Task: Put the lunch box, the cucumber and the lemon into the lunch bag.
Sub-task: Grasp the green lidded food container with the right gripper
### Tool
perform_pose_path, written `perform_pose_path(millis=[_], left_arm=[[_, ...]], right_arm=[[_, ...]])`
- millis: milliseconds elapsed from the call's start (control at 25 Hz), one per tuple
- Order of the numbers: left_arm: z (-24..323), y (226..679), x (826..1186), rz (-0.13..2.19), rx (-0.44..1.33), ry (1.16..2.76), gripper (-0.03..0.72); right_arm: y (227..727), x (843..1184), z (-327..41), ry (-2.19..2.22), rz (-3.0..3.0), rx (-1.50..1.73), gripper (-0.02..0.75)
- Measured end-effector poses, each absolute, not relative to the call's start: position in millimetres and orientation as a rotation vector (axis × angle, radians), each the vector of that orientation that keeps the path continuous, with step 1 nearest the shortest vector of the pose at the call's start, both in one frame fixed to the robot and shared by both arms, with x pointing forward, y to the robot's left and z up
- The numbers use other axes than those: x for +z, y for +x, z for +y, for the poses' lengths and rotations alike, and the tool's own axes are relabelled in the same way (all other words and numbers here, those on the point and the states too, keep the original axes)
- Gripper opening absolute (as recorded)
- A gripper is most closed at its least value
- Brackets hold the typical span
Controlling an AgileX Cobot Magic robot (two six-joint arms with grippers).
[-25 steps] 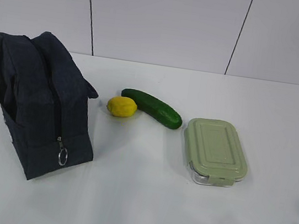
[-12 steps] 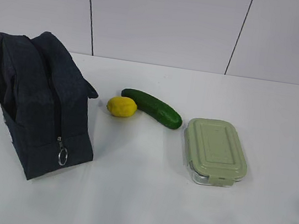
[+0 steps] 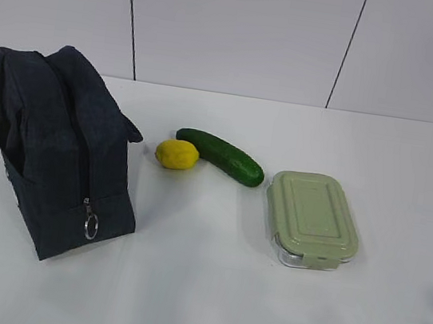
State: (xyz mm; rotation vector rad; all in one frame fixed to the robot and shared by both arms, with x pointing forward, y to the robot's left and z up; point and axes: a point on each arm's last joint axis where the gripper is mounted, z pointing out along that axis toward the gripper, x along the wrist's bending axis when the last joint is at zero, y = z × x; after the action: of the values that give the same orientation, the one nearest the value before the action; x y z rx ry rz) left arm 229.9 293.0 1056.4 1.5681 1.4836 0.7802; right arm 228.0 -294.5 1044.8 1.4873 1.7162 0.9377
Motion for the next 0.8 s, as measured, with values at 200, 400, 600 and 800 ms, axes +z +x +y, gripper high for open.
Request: perform_pose_path(millis=[200,400,600,800], left_arm=[[293.0,229.9,1056.4,1.484,0.78,1.568,0.24],[293.0,229.9,1056.4,1.484,0.78,1.568,0.24],[293.0,229.9,1056.4,1.484,0.78,1.568,0.24],[293.0,229.9,1056.4,1.484,0.78,1.568,0.241]], right_arm=[[227.9,1044.9,-293.6,1.489,1.72,0.95,0.58],[225.4,1050.9,-290.8,1.503,1.699,1.017,0.58],[230.1,1076.7,-290.2,1.466,1.643,1.073,0.58],[258.1,1106.1,-287.7,1.486,1.645,1.092,0.58]])
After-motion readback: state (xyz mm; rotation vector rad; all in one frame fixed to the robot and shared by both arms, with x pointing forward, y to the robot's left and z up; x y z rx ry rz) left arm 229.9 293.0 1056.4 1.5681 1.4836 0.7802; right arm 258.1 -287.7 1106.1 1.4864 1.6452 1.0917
